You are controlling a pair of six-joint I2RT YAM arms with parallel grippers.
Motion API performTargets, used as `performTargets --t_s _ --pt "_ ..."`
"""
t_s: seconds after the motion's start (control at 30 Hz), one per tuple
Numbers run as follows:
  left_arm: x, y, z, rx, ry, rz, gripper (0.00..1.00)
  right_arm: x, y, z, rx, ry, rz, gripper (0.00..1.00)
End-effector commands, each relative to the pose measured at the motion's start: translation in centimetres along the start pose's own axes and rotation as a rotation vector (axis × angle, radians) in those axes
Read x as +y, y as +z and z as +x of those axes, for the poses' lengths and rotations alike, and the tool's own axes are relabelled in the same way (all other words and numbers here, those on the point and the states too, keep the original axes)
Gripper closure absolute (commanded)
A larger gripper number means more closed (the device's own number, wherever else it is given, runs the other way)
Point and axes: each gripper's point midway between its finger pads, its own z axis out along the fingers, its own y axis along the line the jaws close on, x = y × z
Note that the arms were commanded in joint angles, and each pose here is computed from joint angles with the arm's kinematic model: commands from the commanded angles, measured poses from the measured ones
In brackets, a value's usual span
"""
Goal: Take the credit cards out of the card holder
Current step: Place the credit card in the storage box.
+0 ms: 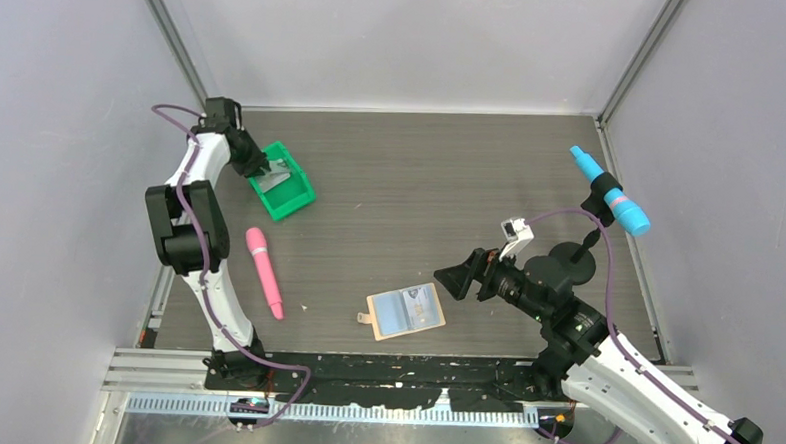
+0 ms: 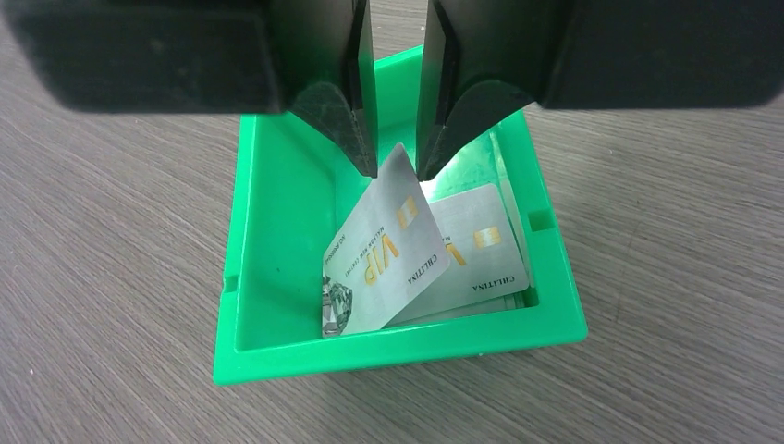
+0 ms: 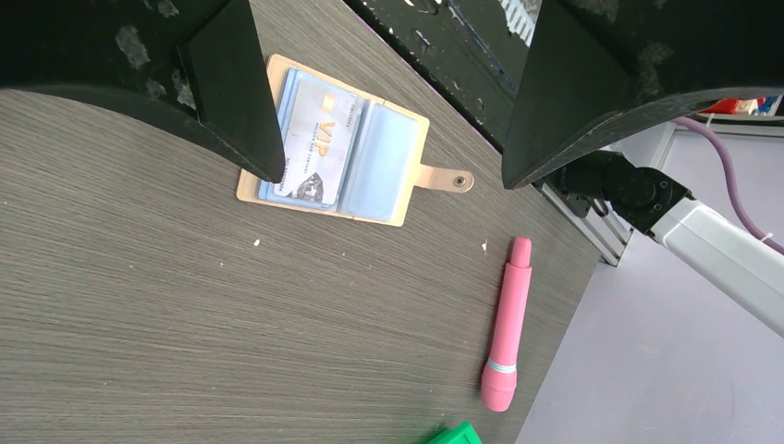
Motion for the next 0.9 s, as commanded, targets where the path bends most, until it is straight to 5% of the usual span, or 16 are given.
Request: performTargets --t_s 0.0,0.5,0.87 --pt "-0.3 -0.7 -2.0 -0.057 -0.003 -0.007 0.75 1.5 -0.2 -2.7 -0.073 -0.025 -0.029 0.05" --pt "-1.7 -5.0 -2.4 -0.042 0.006 0.006 0.7 0.8 -0.5 -2.1 -0.034 -0.007 0.015 0.05" --pt "-5.1 -11.7 8.4 0.089 0.194 0.167 0.59 -0.2 -0.1 1.0 0.079 0.037 0.031 0.0"
